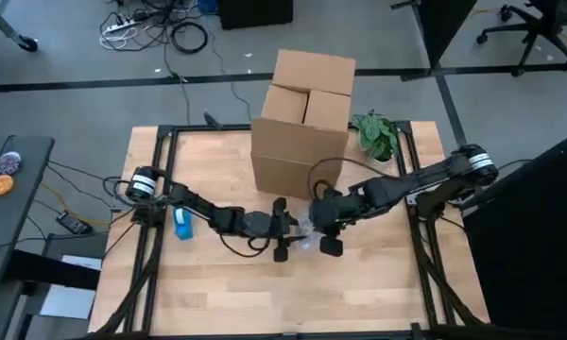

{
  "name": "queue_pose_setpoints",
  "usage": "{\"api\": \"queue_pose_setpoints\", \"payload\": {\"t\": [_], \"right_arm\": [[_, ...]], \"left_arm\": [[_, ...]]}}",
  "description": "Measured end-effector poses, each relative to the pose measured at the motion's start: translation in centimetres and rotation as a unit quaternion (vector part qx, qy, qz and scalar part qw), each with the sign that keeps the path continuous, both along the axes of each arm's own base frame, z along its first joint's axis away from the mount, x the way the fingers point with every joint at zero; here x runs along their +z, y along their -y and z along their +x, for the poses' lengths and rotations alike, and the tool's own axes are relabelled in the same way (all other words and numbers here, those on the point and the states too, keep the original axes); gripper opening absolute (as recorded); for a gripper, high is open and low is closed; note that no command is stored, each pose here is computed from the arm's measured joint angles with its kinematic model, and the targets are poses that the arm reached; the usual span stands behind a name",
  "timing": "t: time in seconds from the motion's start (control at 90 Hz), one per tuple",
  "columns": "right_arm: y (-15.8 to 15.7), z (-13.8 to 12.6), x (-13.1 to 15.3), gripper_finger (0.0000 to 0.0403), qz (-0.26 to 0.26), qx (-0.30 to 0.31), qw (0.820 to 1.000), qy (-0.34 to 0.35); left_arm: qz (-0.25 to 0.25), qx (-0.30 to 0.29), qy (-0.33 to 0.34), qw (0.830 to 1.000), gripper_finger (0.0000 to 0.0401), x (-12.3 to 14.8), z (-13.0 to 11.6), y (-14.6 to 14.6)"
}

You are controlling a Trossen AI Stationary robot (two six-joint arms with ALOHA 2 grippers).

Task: Wrap mug
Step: Wrap the orange mug using the transparent bubble wrap

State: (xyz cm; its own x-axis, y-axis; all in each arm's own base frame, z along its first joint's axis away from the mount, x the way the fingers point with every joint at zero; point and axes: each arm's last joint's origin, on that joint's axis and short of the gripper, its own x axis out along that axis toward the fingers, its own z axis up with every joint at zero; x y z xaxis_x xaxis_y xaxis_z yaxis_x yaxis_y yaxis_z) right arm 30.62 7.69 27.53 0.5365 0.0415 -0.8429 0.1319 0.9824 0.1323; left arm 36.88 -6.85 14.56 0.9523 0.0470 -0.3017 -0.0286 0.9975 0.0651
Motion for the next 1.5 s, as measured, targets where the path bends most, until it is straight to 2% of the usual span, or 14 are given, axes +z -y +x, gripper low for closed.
{"api": "queue_pose_setpoints", "payload": {"t": [0.267, 0.478, 0.633, 0.778, 0.867, 1.0, 1.1, 1.2, 1.311, 1.5], "right_arm": [[-0.1, 1.9, -5.5, 0.0, -0.027, -0.003, 0.994, -0.103], [0.5, 1.1, -6.9, 0.0, -0.061, -0.018, 0.983, -0.172], [1.2, 0.4, -7.8, 0.0, -0.064, -0.035, 0.977, -0.201], [1.2, 0.4, -9.5, 0.0, -0.04, -0.024, 0.985, -0.166], [1.0, 0.9, -10.2, 0.0, -0.009, -0.01, 0.993, -0.12], [0.8, 1.7, -10.1, 0.0, 0.008, -0.001, 0.997, -0.071], [0.2, 3.0, -9.8, 0.0, 0.035, 0.034, 0.999, 0.002], [-0.6, 4.3, -9.2, 0.0, 0.07, 0.071, 0.992, 0.078], [-0.9, 4.6, -8.6, 0.0, 0.058, 0.075, 0.989, 0.111], [-0.7, 4.2, -8.9, 0.0, 0.026, 0.065, 0.994, 0.087]], "left_arm": [[0.006, 0.013, 0.005, 1.0, 0.0162, 0.6, -0.1, -0.2], [0.035, 0.024, -0.003, 0.999, 0.0162, 3.7, -1.3, -0.5], [0.04, 0.022, -0.003, 0.999, 0.0162, 5.7, -2.2, -0.7], [0.044, 0.021, 0.0, 0.999, 0.0162, 6.1, -2.4, -0.7], [0.043, 0.022, -0.027, 0.998, 0.0162, 6.2, -2.9, -0.8], [0.035, 0.019, -0.063, 0.997, 0.0162, 7.4, -4.4, -0.8], [0.024, -0.002, -0.079, 0.997, 0.0162, 8.7, -5.9, -0.2], [0.012, -0.013, -0.066, 0.998, 0.0162, 10.0, -6.8, 0.4], [0.003, -0.022, -0.041, 0.999, 0.0162, 10.4, -6.7, 1.1], [-0.007, -0.027, -0.017, 0.999, 0.0162, 8.2, -4.7, 2.2]]}}
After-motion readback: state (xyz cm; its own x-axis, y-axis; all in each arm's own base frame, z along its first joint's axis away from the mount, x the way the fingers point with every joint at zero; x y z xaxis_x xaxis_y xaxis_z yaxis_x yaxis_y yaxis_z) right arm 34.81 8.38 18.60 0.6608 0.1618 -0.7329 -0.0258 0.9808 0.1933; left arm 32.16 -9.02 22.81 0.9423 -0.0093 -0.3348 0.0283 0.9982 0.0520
